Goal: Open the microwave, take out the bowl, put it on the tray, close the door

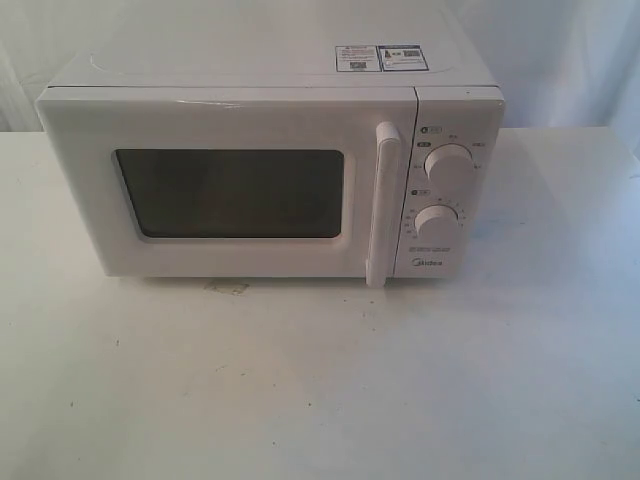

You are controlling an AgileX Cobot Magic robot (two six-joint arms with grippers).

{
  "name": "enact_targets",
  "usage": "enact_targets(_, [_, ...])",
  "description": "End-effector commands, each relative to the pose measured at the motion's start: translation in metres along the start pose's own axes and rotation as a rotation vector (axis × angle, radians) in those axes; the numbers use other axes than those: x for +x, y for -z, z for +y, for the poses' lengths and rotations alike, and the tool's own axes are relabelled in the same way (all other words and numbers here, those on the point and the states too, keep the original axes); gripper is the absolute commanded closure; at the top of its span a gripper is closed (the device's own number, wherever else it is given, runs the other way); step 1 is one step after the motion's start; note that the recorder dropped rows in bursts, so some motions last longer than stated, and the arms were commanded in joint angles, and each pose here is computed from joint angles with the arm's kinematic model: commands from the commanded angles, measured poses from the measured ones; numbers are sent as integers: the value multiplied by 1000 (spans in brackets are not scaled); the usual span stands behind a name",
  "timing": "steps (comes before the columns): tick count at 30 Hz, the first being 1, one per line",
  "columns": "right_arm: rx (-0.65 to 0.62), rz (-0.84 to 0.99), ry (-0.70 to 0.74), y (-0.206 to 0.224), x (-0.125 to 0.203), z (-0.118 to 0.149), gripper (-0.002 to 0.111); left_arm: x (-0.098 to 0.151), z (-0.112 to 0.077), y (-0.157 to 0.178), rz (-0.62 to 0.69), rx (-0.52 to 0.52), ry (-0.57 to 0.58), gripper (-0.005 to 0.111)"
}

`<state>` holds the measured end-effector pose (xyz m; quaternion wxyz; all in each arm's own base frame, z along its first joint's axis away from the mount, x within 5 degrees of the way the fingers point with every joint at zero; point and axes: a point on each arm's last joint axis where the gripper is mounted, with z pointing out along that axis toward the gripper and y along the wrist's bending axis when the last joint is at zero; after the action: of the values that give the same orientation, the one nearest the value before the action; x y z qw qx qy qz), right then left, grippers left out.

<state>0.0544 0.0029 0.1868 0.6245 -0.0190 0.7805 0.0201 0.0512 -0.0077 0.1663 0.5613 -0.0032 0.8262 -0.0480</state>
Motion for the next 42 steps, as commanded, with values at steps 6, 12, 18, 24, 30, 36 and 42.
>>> enact_targets(6, [-4,-502,13,11,-42,1,108,1,0,0,-1,6,3,107])
enact_targets(12, [-16,-927,15,36,-71,2,108,1,0,0,-1,6,3,107])
enact_targets(18, [71,-1137,29,55,-86,-4,108,1,0,0,-1,6,3,107])
enact_targets(24, [136,-973,82,66,-128,-6,108,1,0,0,-1,6,3,107])
enact_targets(30, [54,-585,129,35,-155,0,108,1,0,0,-1,6,3,107])
enact_targets(36, [-1,-248,134,-6,-137,3,108,1,0,0,-1,6,3,107])
enact_targets(42, [-10,-185,135,-14,-133,3,108,1,0,0,-1,6,3,107])
